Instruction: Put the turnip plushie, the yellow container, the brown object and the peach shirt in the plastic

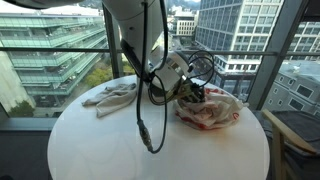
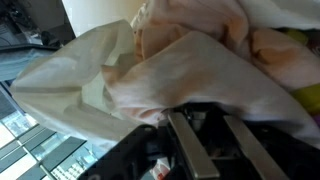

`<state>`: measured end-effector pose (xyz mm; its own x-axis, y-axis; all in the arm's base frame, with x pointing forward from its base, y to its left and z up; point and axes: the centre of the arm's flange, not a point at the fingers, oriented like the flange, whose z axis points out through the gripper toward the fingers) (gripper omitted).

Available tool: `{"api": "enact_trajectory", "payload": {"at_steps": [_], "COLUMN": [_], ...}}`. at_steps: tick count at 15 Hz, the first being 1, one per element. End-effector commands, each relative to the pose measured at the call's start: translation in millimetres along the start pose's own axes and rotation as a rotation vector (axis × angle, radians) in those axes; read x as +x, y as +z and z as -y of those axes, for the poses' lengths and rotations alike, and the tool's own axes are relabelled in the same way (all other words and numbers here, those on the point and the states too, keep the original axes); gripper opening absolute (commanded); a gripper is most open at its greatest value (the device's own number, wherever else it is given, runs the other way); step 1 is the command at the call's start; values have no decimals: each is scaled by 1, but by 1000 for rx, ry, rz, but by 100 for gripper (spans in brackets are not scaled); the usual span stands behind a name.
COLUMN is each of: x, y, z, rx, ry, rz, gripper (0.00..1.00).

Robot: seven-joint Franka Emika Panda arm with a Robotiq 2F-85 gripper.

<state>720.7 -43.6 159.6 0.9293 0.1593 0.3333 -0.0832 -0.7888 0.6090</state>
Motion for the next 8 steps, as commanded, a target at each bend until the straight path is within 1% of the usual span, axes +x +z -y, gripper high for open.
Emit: {"api": "enact_trajectory", "payload": {"at_steps": [1, 3, 4, 5, 6, 8], "x": [-16, -14, -13, -14, -15, -15], "y": [23, 9, -5, -23, -45, -83], "z": [12, 4, -1, -7, -14, -27], "rx": [65, 83, 114, 126, 158, 196], "ry": [42, 60, 68, 75, 88, 113], "rz": [29, 59, 95, 128, 160, 187], "gripper": [7, 7, 55, 56, 61, 75]}}
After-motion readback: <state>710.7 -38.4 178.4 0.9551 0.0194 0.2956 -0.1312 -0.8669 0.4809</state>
